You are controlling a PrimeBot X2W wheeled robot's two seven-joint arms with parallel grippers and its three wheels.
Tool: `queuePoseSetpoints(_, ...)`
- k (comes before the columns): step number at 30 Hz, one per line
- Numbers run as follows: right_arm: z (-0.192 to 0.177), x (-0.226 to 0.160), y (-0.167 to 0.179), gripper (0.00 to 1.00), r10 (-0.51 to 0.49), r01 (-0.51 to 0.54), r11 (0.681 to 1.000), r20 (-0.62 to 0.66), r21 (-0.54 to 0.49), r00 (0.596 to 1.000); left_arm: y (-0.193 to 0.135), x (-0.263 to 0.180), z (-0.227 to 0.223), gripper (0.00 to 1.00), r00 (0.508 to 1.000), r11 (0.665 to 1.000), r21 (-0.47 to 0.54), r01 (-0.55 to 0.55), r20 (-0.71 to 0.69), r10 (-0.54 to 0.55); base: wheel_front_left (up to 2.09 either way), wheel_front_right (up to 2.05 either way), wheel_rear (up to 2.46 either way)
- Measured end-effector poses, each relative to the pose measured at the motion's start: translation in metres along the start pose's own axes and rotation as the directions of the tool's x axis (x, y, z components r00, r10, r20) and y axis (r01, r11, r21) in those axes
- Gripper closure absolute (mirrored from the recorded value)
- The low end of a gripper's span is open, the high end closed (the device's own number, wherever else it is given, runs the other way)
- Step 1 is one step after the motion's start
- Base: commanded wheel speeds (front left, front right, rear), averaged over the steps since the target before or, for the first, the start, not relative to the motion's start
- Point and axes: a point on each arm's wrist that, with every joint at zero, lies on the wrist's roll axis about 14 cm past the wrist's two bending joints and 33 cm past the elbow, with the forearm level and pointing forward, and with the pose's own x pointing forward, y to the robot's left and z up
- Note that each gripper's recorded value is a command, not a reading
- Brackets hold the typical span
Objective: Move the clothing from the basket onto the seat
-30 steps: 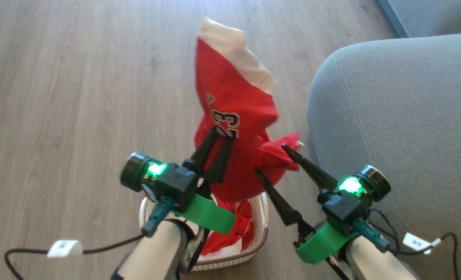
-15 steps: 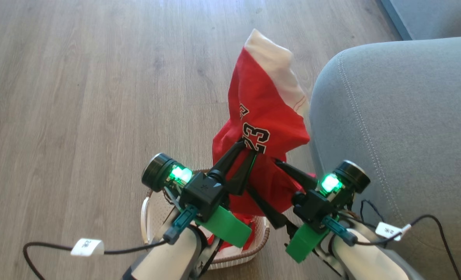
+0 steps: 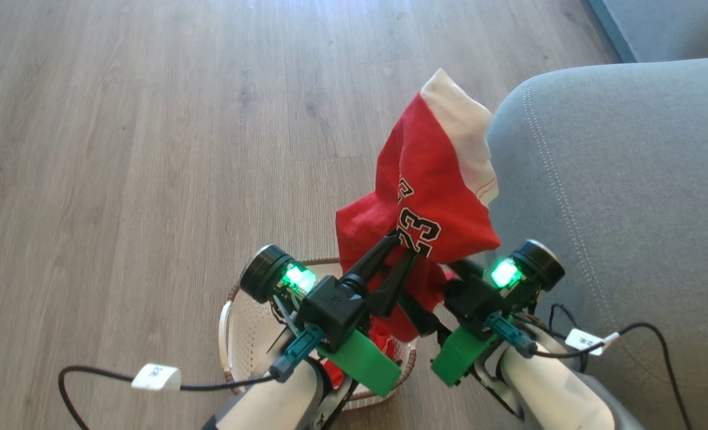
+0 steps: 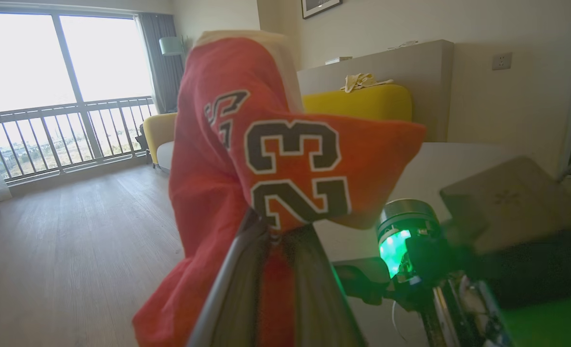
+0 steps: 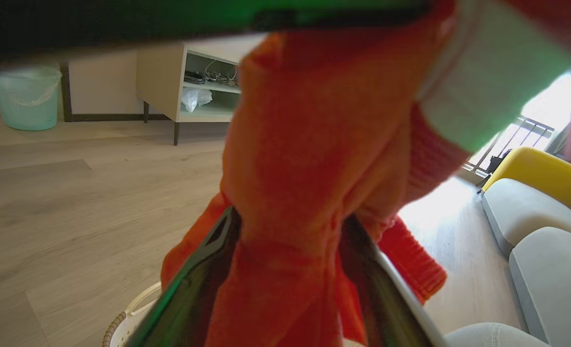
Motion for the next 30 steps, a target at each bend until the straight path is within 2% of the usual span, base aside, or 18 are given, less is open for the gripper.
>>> queuePoseSetpoints(1, -0.003, 0.000, 0.002, 1.00, 0.002, -0.002, 1.000, -0.008, 0.015, 1.000, 0.001, 0.000, 0.000, 1.00, 1.000, 1.000, 0.000, -0.001, -0.001, 0.001, 0.00, 0.00, 0.00)
queuePoseSetpoints(10, -0.005, 0.003, -0.004, 1.00, -0.034, 0.035, 0.997, -0.013, 0.064, 0.999, 0.007, -0.001, -0.001, 1.00, 1.000, 0.999, -0.018, -0.027, -0.006, 0.027, 0.00, 0.00, 0.00)
queuePoseSetpoints(19, 0.020, -0.002, -0.061, 1.00, -0.228, 0.219, 0.969, 0.069, 0.113, 0.971, 0.023, -0.006, -0.010, 1.00, 0.995, 0.994, -0.065, -0.092, -0.037, 0.090, 0.00, 0.00, 0.00)
queuePoseSetpoints(26, 0.021, -0.010, -0.061, 1.00, -0.257, 0.244, 0.958, 0.076, 0.152, 0.963, 0.027, -0.009, -0.018, 1.00, 0.993, 0.991, -0.080, -0.107, -0.065, 0.102, 0.00, 0.00, 0.00)
queuePoseSetpoints(30, 0.035, -0.013, -0.068, 1.00, -0.286, 0.262, 0.948, 0.119, 0.184, 0.951, 0.027, -0.011, -0.025, 1.00, 0.992, 0.991, -0.083, -0.104, -0.087, 0.096, 0.00, 0.00, 0.00)
